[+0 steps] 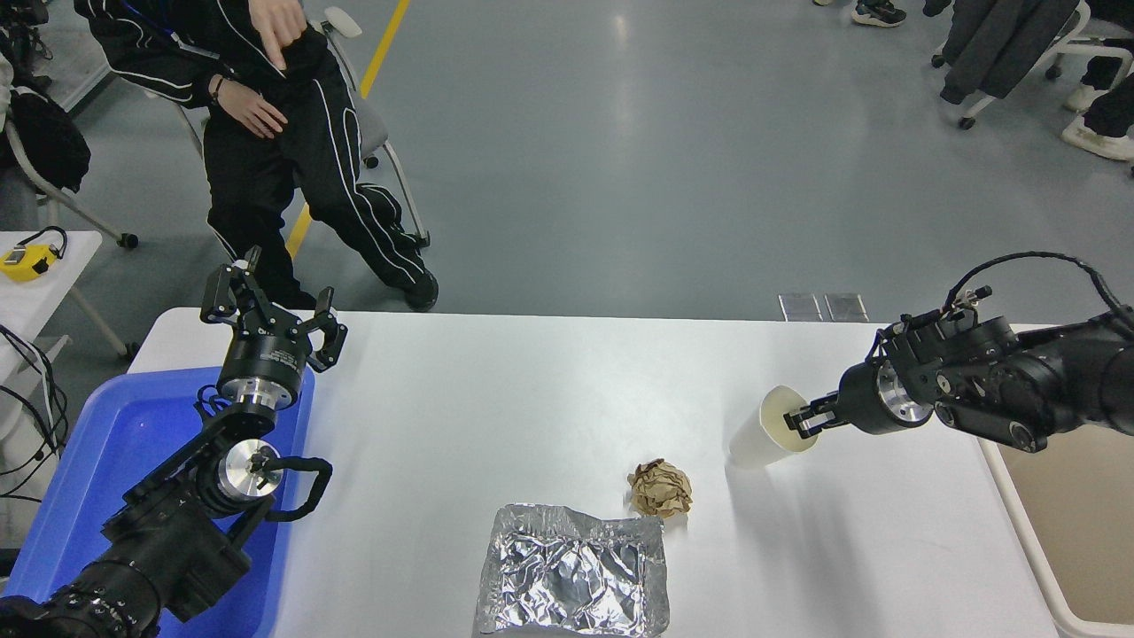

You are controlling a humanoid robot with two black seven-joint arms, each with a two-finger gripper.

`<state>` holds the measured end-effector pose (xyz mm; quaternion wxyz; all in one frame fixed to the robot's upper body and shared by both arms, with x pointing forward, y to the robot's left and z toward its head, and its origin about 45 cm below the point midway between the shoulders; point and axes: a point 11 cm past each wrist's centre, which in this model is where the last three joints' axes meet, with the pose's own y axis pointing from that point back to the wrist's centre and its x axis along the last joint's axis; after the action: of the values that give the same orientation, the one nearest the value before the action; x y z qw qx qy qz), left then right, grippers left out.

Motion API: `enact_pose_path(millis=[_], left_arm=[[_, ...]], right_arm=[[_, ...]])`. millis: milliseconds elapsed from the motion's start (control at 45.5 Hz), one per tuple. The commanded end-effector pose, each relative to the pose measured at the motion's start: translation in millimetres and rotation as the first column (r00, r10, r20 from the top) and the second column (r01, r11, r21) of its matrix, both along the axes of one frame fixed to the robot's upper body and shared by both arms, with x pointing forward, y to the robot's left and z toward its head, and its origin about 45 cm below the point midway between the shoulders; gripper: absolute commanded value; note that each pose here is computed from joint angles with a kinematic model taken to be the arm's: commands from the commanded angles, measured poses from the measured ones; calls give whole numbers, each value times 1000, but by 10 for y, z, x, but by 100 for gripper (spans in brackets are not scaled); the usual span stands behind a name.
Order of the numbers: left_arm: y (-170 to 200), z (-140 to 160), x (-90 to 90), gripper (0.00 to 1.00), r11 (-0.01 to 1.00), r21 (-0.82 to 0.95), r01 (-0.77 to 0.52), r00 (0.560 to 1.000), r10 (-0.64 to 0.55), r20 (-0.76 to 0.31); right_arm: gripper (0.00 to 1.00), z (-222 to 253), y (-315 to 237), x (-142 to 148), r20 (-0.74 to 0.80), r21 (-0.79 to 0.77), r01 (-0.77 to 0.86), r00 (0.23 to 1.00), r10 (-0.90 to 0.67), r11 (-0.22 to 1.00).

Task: Dispose of the paper cup in the dustbin

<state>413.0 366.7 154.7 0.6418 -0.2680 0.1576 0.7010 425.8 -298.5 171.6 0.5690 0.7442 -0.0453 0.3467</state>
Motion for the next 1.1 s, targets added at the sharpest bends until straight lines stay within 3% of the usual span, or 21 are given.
enact_pose_path(millis=[0,176,286,505,571,703,1077], left_arm=[[0,0,0,100,1000,0,0,1000,0,0],[0,0,0,100,1000,0,0,1000,0,0],[0,0,0,100,1000,0,0,1000,0,0],[0,0,0,100,1000,0,0,1000,0,0],[0,0,0,100,1000,0,0,1000,0,0],[0,0,0,100,1000,0,0,1000,0,0],[0,0,0,100,1000,0,0,1000,0,0]], right_arm=[[0,476,-258,388,124,139,191,970,-208,972],[0,895,-1125,642,244,262,453,823,-513,852],[0,1053,-1711,574,300,320,572,695,-653,755],[0,947,-2444,173,330,349,708,521,-787,614],[0,932,-2742,-22,330,351,768,434,-838,536],[0,836,-3133,-374,327,333,836,331,-885,436],[0,515,-3595,-964,384,263,951,55,-922,166]])
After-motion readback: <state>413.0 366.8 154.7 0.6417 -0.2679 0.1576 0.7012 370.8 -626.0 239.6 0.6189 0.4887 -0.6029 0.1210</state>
